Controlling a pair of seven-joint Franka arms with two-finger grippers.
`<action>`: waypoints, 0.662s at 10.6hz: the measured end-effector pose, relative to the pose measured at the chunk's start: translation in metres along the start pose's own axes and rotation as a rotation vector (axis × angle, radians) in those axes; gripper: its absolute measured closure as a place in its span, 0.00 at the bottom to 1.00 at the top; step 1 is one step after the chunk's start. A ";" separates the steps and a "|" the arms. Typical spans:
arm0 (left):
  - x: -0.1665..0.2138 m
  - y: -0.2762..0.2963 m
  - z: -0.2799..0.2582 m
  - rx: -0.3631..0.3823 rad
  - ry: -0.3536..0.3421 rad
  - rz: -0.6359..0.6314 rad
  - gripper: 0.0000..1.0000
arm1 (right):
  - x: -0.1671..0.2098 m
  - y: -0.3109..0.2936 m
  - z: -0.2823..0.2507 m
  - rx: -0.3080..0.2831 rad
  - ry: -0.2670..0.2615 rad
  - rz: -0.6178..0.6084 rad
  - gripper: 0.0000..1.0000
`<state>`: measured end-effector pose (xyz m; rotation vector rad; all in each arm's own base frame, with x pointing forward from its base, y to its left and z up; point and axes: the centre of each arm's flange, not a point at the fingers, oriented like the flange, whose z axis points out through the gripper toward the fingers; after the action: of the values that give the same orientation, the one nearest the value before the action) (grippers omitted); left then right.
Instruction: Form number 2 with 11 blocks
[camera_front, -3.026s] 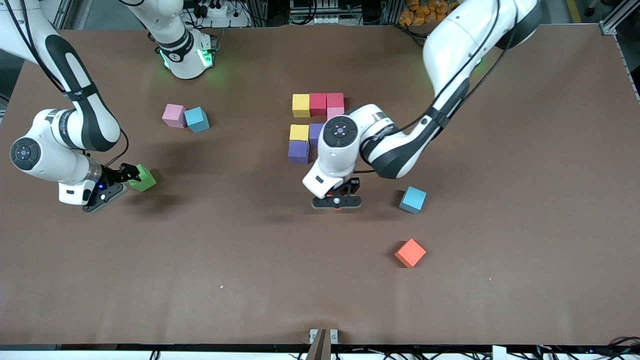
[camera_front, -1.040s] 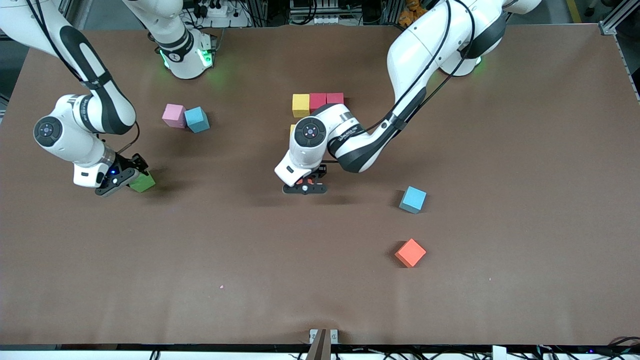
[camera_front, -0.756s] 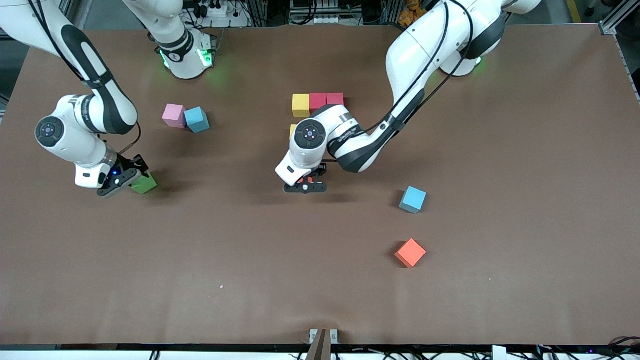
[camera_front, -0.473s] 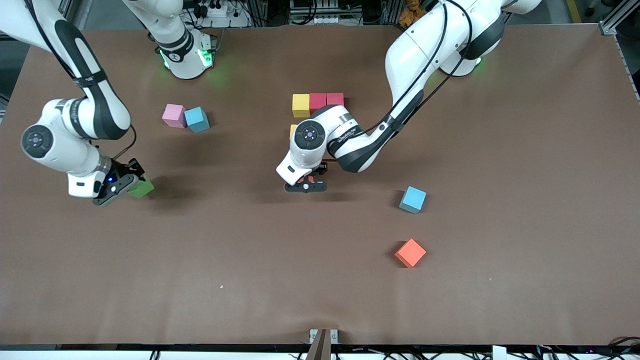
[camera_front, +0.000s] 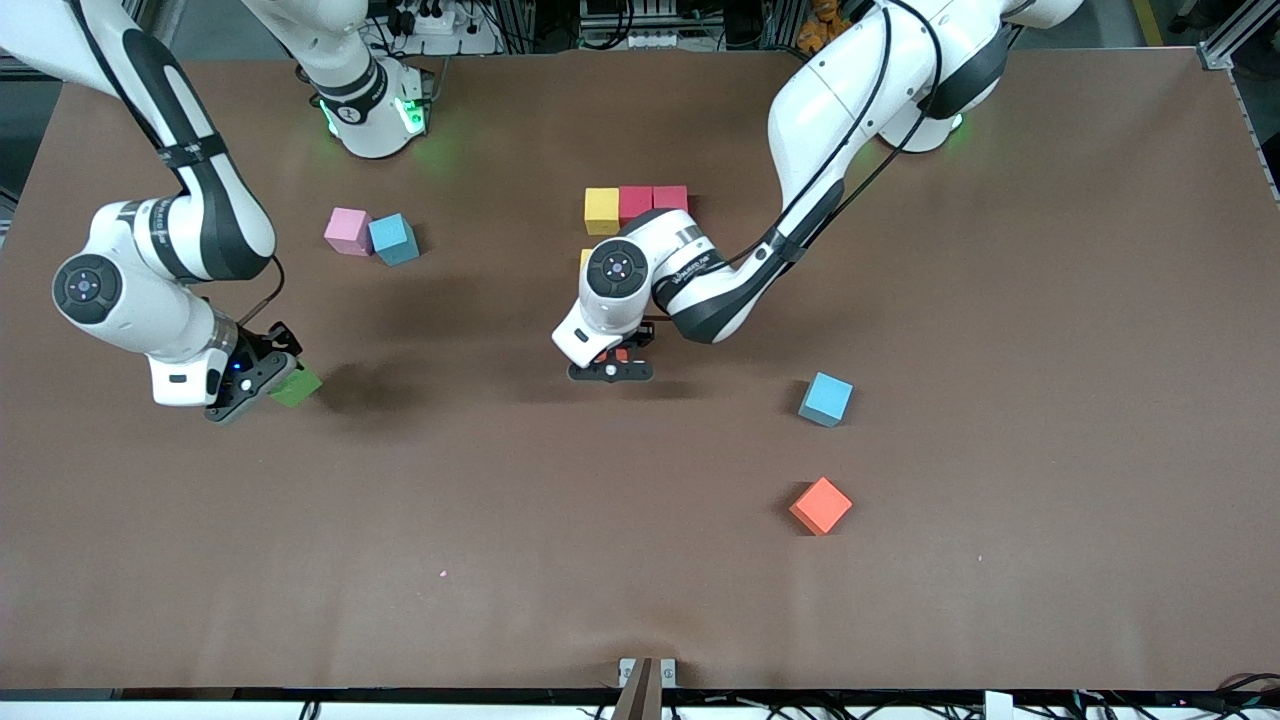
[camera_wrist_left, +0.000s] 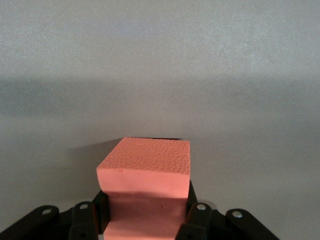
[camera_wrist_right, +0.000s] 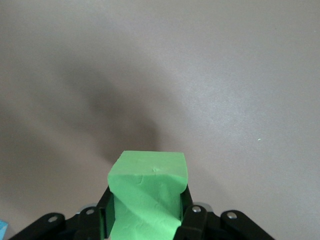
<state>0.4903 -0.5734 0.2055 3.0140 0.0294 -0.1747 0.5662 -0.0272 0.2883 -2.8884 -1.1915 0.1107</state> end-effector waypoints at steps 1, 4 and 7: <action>-0.001 0.001 0.000 0.000 0.000 0.005 0.44 | 0.003 0.000 -0.005 0.006 -0.012 -0.005 0.47; -0.005 0.004 0.001 0.002 -0.002 0.017 0.44 | 0.024 -0.009 -0.022 0.005 -0.025 -0.037 0.47; -0.009 0.006 0.003 0.004 -0.003 0.028 0.44 | 0.024 -0.008 -0.022 0.005 -0.025 -0.028 0.47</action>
<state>0.4811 -0.5803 0.2045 3.0163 -0.0133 -0.1774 0.5790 -0.0039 0.3094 -2.8727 -1.2336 0.1498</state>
